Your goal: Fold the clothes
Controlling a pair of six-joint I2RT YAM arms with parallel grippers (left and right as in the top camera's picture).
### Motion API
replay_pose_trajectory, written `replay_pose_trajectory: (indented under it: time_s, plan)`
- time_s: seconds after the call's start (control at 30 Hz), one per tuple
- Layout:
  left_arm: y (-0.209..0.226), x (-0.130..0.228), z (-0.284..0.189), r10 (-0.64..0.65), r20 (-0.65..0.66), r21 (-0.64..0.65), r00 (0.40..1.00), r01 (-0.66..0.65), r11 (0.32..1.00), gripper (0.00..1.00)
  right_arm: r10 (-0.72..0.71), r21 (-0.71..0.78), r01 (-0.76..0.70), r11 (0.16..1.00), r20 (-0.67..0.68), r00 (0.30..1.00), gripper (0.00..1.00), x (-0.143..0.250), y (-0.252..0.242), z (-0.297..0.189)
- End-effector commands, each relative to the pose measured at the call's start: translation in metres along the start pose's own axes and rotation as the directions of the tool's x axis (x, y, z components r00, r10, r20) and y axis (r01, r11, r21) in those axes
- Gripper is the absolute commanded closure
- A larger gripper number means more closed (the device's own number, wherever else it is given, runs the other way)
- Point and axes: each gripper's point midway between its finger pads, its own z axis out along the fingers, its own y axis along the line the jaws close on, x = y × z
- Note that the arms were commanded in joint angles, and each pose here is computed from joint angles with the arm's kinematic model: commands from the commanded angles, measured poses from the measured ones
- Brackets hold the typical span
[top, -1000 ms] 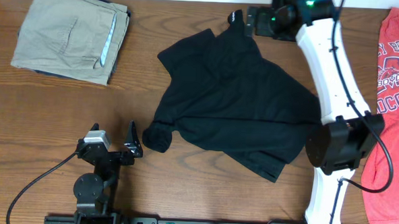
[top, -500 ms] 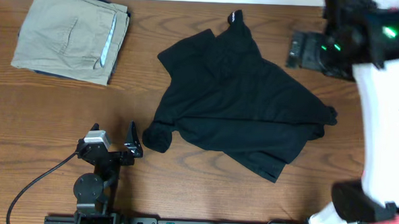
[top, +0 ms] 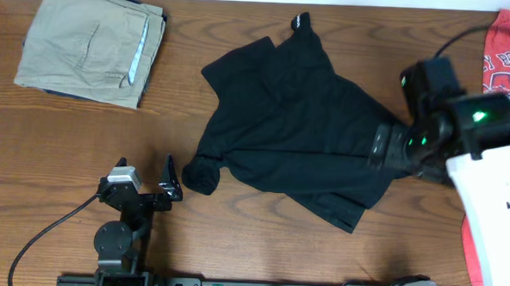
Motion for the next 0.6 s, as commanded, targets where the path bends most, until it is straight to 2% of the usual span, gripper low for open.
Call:
replay_pose_trajectory:
  time_s: [0.0, 0.2, 0.33, 0.43, 0.57]
  plan:
    - [0.004, 0.015, 0.001, 0.005, -0.042, -0.01, 0.999, -0.006, 1.0, 0.02, -0.013, -0.052, 0.008, 0.999, -0.095, 0.995, 0.01, 0.031, 0.013, 0.029]
    - [0.004, 0.015, 0.001, 0.005, -0.041, -0.01, 0.999, -0.006, 1.0, 0.02, -0.073, -0.148, 0.041, 0.988, -0.215, 0.974, 0.02, 0.068, 0.041, 0.095]
    - [0.004, 0.015, 0.001, 0.005, -0.042, -0.01, 0.999, -0.006, 1.0, 0.02, -0.091, -0.156, 0.052, 0.986, -0.257, 0.962, 0.17, 0.088, 0.044, 0.128]
    - [0.004, 0.015, 0.001, 0.005, -0.042, -0.01, 0.999, -0.006, 1.0, 0.02, -0.05, -0.13, 0.012, 0.991, -0.29, 0.956, 0.28, 0.101, 0.038, 0.145]
    - [0.004, 0.015, 0.001, 0.005, -0.042, -0.01, 0.999, -0.006, 1.0, 0.02, -0.051, -0.139, 0.009, 0.99, -0.305, 0.951, 0.35, 0.112, 0.037, 0.163]
